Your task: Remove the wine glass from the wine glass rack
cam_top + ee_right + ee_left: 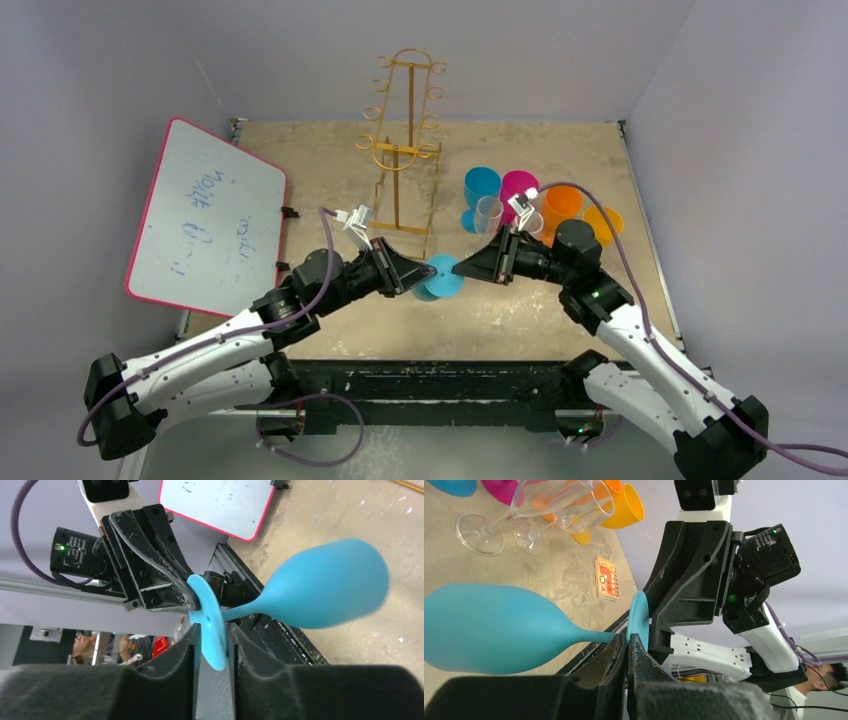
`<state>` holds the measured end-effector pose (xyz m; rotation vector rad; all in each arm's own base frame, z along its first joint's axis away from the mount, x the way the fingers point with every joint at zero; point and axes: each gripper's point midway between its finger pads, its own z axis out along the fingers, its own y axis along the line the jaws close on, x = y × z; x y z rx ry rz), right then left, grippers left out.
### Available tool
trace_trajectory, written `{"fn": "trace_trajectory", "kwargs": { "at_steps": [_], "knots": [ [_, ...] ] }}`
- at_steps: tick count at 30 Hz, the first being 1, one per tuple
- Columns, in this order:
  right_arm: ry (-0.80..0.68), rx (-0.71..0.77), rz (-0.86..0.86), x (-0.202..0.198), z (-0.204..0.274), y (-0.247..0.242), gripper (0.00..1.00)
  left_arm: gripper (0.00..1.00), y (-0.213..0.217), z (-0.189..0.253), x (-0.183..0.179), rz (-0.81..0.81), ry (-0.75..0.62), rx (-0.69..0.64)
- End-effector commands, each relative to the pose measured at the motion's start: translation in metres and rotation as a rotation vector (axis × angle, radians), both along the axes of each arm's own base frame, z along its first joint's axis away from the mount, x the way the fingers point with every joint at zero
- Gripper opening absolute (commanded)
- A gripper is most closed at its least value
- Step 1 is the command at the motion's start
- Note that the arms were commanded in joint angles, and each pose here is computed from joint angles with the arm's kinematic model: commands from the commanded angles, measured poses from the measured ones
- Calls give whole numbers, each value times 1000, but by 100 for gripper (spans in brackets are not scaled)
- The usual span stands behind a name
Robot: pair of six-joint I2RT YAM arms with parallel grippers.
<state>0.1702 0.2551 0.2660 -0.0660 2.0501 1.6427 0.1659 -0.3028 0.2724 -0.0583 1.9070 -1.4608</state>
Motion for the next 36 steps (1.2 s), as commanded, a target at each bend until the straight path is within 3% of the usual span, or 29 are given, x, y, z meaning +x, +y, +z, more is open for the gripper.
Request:
{"fn": "trace_trajectory", "kwargs": {
  "at_steps": [1,5,10,14,19,22,24,26,30,31,36],
  "knots": [
    [-83,64,55,-7,22,5,25,0,-4,46,-2,-19,-92,-107],
    [-96,67,28,-5,23,3,0,1,-6,42,-2,-24,-83,-94],
    [-113,69,-25,-1,27,-2,0,35,-4,20,-5,-42,-56,16],
    [-123,72,-58,2,30,-4,0,44,-2,8,-13,-81,-35,60],
    [-119,64,-59,4,27,-4,0,37,-8,18,-21,-120,-24,-19],
    [-118,63,-40,3,27,-2,0,20,-14,23,-17,-121,-20,-59],
    [-119,61,-50,4,27,-3,0,4,-19,28,-17,-134,-21,-90],
    [-115,54,-69,5,27,-5,13,0,-21,28,-21,-157,-21,-99],
    [-138,37,-116,5,37,-13,62,0,-14,31,-28,-176,-76,-105],
    [-144,11,-165,11,39,-18,69,0,-10,33,-31,-184,-102,-106],
    [-212,-70,-421,30,58,-55,81,0,7,32,-49,-231,-229,-82]
  ]
}}
